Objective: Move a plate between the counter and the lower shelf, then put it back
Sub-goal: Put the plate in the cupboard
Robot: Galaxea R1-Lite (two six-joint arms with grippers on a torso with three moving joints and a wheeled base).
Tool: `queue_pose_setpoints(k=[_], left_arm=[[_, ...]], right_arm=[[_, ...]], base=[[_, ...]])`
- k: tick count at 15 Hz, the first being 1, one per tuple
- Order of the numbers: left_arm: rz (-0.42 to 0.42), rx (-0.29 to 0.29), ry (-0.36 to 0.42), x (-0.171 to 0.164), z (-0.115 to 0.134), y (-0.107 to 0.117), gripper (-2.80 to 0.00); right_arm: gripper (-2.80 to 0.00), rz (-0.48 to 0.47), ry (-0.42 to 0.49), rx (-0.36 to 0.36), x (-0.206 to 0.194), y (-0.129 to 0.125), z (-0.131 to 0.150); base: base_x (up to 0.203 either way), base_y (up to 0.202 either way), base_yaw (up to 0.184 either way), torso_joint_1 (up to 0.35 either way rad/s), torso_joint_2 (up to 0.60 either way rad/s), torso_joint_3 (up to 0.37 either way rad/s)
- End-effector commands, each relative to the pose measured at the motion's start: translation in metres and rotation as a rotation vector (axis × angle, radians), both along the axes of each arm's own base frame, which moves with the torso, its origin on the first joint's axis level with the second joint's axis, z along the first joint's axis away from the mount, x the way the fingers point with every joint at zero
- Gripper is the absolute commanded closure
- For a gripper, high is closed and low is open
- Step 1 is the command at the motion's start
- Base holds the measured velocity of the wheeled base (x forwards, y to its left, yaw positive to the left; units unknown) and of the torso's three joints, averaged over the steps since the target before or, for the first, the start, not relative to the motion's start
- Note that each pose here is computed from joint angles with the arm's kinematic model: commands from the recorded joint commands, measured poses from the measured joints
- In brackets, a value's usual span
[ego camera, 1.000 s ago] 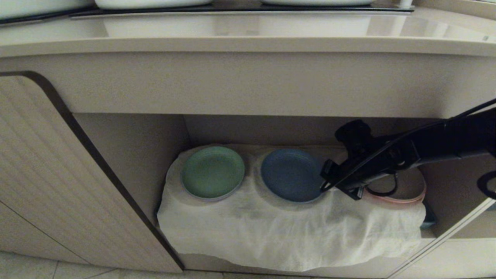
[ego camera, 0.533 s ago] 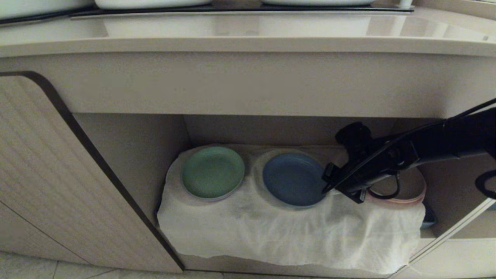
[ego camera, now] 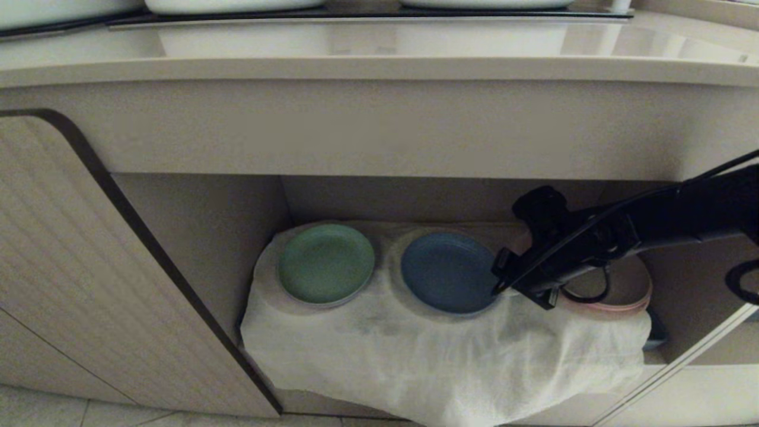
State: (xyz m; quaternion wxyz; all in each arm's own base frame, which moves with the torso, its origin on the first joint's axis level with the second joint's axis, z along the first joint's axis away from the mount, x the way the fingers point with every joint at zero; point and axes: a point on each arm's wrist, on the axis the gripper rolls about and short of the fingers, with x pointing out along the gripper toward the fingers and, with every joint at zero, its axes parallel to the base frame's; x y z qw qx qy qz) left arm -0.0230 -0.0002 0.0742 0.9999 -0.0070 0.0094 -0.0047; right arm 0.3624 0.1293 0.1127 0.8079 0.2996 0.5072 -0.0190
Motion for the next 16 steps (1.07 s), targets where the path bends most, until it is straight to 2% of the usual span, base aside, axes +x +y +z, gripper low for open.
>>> queue_pose_setpoints(k=[1,7,8,9,16], left_arm=[[0.000,0.000,0.000,0.0000,0.0000,0.0000,0.00],[0.000,0.000,0.000,0.0000,0.0000,0.0000,0.00],[0.000,0.000,0.000,0.0000,0.0000,0.0000,0.00],[0.000,-0.001,0.000,0.0000,0.0000,0.0000,0.00],[0.000,0.000,0.000,0.0000,0.0000,0.0000,0.00]], right_arm=[[0.00,-0.001,0.000,0.002,0.0011,0.0006,0.0005],[0.00,0.002,-0.001,0.001,0.0013,0.0013,0.0015],[-0.20,0.002,0.002,0.000,0.0013,0.0013,0.0008],[-2.80,0.003,0.005,-0.002,0.0011,0.0012,-0.0001],[-2.80,0.004,0.016,-0.009,0.0002,0.0015,-0.0028]], base=[[0.000,0.000,0.000,0.000,0.00,0.000],[0.000,0.000,0.000,0.000,0.00,0.000],[0.000,0.000,0.000,0.000,0.00,0.000],[0.000,0.000,0.000,0.000,0.00,0.000],[0.000,0.000,0.000,0.000,0.00,0.000]])
